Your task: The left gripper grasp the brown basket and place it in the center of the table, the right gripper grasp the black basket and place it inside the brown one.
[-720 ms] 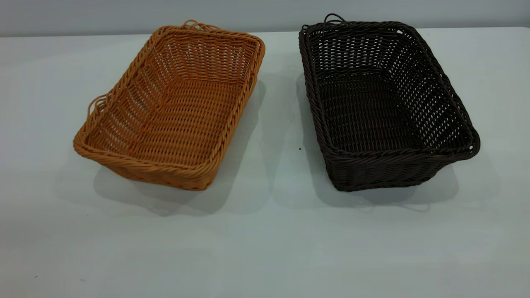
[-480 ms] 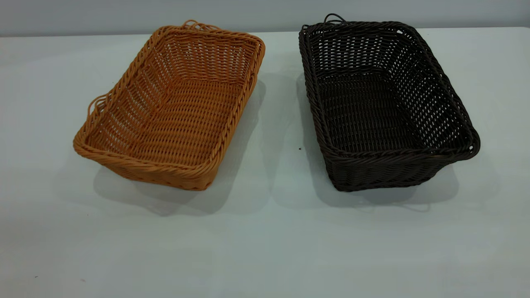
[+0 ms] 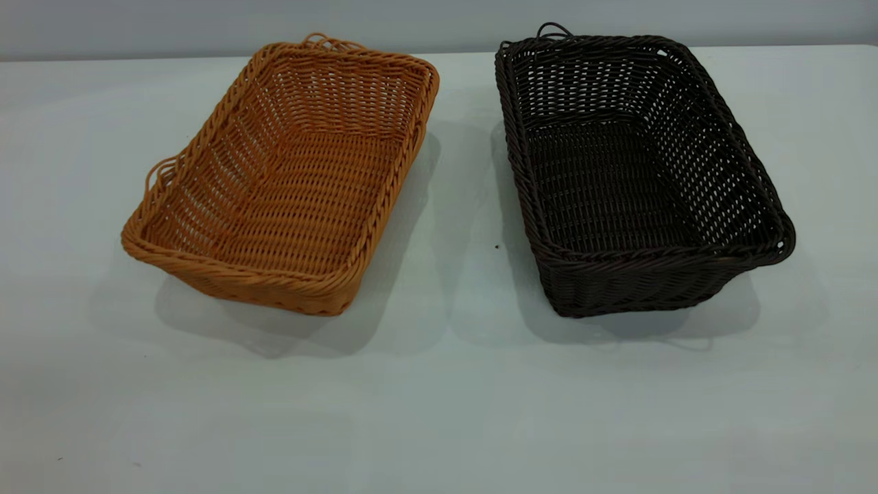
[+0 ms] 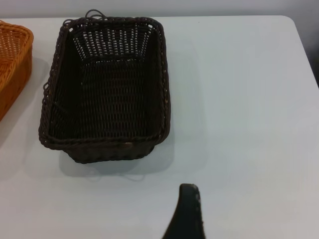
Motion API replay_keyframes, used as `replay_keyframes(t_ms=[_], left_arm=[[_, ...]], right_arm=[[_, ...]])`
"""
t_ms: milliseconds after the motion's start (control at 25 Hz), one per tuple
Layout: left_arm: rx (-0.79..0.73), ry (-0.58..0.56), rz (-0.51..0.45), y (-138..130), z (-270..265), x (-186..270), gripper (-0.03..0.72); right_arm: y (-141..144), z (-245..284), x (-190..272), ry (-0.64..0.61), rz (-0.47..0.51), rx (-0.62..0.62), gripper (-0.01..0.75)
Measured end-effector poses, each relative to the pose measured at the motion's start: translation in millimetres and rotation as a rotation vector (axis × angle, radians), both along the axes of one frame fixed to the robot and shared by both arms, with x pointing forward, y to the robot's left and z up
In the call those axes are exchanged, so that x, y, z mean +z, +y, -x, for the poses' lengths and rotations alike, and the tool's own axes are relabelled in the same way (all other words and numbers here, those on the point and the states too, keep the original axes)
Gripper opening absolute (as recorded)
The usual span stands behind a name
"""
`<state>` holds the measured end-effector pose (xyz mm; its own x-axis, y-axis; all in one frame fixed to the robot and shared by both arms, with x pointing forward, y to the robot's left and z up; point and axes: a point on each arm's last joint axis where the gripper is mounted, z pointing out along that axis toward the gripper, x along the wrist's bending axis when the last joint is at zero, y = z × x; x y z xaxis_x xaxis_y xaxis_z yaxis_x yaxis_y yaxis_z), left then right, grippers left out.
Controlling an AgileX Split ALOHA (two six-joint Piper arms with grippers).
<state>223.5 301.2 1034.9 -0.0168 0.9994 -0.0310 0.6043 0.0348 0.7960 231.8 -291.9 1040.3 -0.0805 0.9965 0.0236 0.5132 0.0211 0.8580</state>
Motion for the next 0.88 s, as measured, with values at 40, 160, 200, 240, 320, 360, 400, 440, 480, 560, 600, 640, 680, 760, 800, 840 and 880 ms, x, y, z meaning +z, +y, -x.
replay_keyframes(t_ms=[40,160,200,240,320,360,400,440,480,560,600,640,680,760,800,840,880], left_arm=[[0.000,0.000,0.000,0.0,0.0,0.0,0.446],[0.000,0.000,0.000,0.0,0.0,0.0,0.446],[0.000,0.000,0.000,0.0,0.0,0.0,0.446],[0.000,0.000,0.000,0.0,0.0,0.0,0.446],[0.000,0.000,0.000,0.0,0.0,0.0,0.446],[0.000,0.000,0.000,0.0,0.0,0.0,0.446],[0.000,0.000,0.000,0.0,0.0,0.0,0.446],[0.000,0.000,0.000,0.0,0.0,0.0,0.446],[0.000,0.000,0.000,0.0,0.0,0.0,0.446],[0.000,0.000,0.000,0.0,0.0,0.0,0.446],[0.000,0.000,0.000,0.0,0.0,0.0,0.446],[0.000,0.000,0.000,0.0,0.0,0.0,0.446],[0.000,0.000,0.000,0.0,0.0,0.0,0.446],[0.000,0.000,0.000,0.0,0.0,0.0,0.446],[0.000,0.000,0.000,0.0,0.0,0.0,0.446],[0.000,0.002,0.000,0.0,-0.2,0.3,0.446],[0.000,0.009,0.000,0.0,-1.3,1.4,0.446]], right_arm=[[0.0,0.0,0.0,0.000,0.000,0.000,0.577],[0.0,0.0,0.0,0.000,0.000,0.000,0.577],[0.0,0.0,0.0,0.000,0.000,0.000,0.577],[0.0,0.0,0.0,0.000,0.000,0.000,0.577],[0.0,0.0,0.0,0.000,0.000,0.000,0.577],[0.0,0.0,0.0,0.000,0.000,0.000,0.577],[0.0,0.0,0.0,0.000,0.000,0.000,0.577],[0.0,0.0,0.0,0.000,0.000,0.000,0.577],[0.0,0.0,0.0,0.000,0.000,0.000,0.577],[0.0,0.0,0.0,0.000,0.000,0.000,0.577],[0.0,0.0,0.0,0.000,0.000,0.000,0.577],[0.0,0.0,0.0,0.000,0.000,0.000,0.577],[0.0,0.0,0.0,0.000,0.000,0.000,0.577],[0.0,0.0,0.0,0.000,0.000,0.000,0.577],[0.0,-0.1,0.1,-0.001,0.000,0.000,0.576],[0.2,-0.4,0.3,-0.002,-0.002,0.001,0.575],[0.8,-1.3,0.4,0.004,-0.006,0.007,0.575]])
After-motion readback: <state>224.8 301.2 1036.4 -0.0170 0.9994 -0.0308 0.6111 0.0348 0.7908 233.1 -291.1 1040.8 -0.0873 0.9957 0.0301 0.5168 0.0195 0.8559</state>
